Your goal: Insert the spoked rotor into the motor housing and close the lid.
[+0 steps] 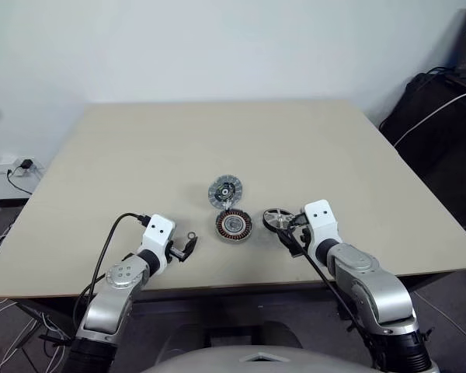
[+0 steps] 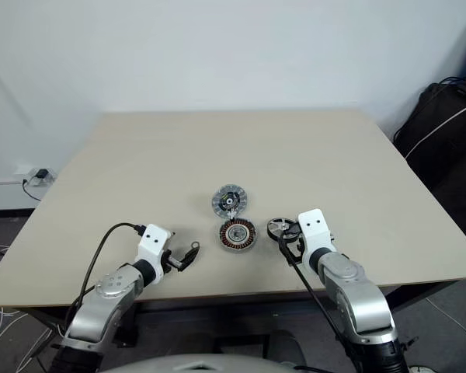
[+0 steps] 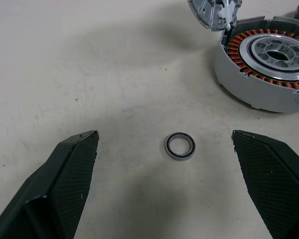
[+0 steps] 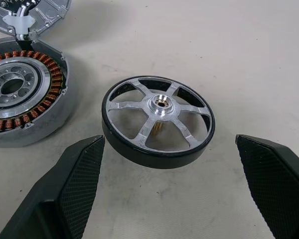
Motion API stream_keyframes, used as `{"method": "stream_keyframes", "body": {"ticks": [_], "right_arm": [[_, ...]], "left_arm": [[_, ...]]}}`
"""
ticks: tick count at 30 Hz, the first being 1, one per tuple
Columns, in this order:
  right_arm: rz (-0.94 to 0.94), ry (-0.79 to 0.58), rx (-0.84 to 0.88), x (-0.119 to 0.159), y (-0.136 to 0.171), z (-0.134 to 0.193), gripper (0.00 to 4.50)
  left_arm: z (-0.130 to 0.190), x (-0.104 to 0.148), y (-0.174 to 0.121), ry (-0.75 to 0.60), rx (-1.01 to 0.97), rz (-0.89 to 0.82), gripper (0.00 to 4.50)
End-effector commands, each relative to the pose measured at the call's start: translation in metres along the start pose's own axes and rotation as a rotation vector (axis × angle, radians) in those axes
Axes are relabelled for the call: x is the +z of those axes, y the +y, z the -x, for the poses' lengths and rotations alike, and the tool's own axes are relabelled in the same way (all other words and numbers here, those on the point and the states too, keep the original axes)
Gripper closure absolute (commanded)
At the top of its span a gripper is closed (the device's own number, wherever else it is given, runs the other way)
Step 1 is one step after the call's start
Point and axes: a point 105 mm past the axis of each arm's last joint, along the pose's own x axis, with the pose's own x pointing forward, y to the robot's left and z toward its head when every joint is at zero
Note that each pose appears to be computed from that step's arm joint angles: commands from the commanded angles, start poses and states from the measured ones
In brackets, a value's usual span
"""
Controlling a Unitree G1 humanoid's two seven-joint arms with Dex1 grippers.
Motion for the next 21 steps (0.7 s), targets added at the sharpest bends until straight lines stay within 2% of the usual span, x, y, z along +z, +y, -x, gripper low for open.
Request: {"method": "stream_keyframes", "body": {"ticks": [1, 13, 21], "right_arm": [[0.015, -0.056, -0.007, 0.014, -0.002, 0.001, 0.03], [0.016, -0.064, -0.005, 0.014, -0.002, 0.000, 0.03], [0.018, -0.070, 0.000, 0.015, 0.000, -0.002, 0.03]], "left_arm": [[0.000, 0.007, 0.003, -0.026, 0.007, -0.007, 0.00], [-0.001, 0.005, 0.002, -0.025, 0.008, 0.006, 0.00], [-0.020, 0.005, 0.003, 0.013, 0.022, -0.019, 0.00]]}}
